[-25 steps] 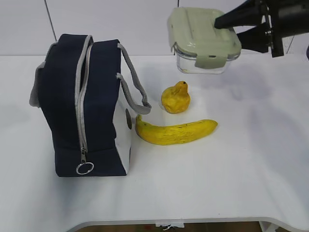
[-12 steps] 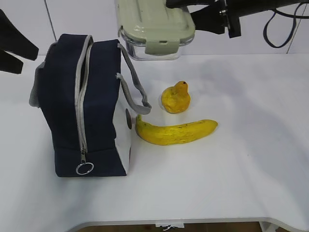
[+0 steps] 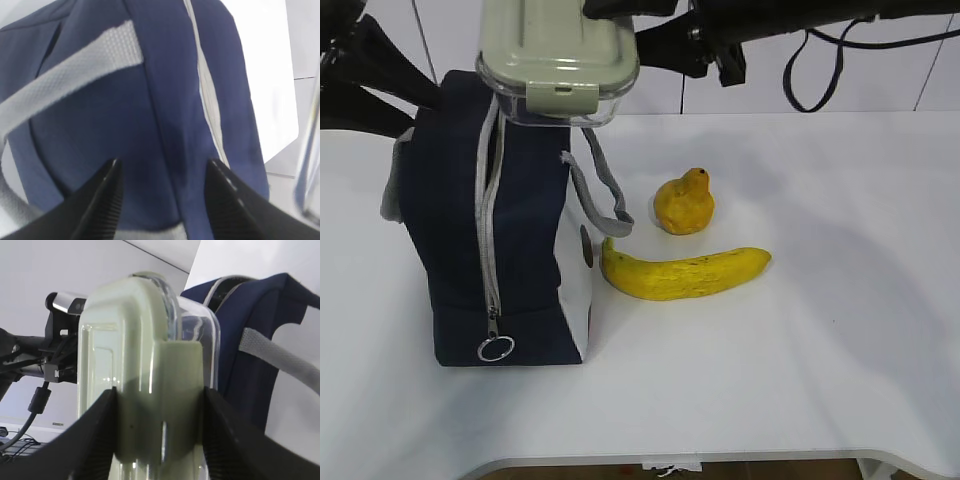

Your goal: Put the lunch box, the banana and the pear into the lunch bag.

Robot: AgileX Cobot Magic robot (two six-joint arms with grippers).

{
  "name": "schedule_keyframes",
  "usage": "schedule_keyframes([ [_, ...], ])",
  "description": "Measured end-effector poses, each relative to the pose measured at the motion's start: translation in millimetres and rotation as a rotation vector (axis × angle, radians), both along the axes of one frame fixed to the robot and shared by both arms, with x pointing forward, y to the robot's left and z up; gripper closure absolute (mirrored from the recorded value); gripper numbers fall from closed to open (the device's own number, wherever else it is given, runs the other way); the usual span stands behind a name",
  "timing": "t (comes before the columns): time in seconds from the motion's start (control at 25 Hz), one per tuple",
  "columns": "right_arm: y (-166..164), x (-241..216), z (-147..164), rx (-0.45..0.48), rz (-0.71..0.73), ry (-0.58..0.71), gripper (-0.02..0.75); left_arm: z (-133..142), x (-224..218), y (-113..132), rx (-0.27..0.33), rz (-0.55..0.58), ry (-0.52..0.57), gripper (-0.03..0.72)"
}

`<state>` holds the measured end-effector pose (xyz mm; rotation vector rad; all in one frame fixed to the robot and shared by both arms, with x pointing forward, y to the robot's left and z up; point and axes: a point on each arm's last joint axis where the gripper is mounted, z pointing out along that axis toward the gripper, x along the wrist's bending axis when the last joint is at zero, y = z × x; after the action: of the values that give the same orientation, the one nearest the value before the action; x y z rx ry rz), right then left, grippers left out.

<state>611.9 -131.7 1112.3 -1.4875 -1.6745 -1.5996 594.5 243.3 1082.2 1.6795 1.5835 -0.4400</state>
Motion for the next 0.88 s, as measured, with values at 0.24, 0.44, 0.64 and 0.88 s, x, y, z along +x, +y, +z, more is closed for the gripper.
schedule_keyframes([
  [0.24,26.2,3.0,-23.9,0.017,0.042,0.072,0.363,-20.0,6.3,-15.0,0.022,-0.053,0.051,0.341],
  [0.44,39.9,1.0,-33.6,0.017,0.070,0.098,0.363,-22.5,6.5,-14.8,0.052,-0.067,0.049,0.637],
  [0.64,49.4,2.1,-46.0,0.010,0.082,0.126,0.363,-22.1,6.8,-14.0,0.065,-0.073,0.041,0.690],
  [0.88,44.4,15.7,-72.9,-0.130,0.015,0.104,0.363,-17.4,3.8,-11.7,0.104,-0.081,0.021,0.691],
])
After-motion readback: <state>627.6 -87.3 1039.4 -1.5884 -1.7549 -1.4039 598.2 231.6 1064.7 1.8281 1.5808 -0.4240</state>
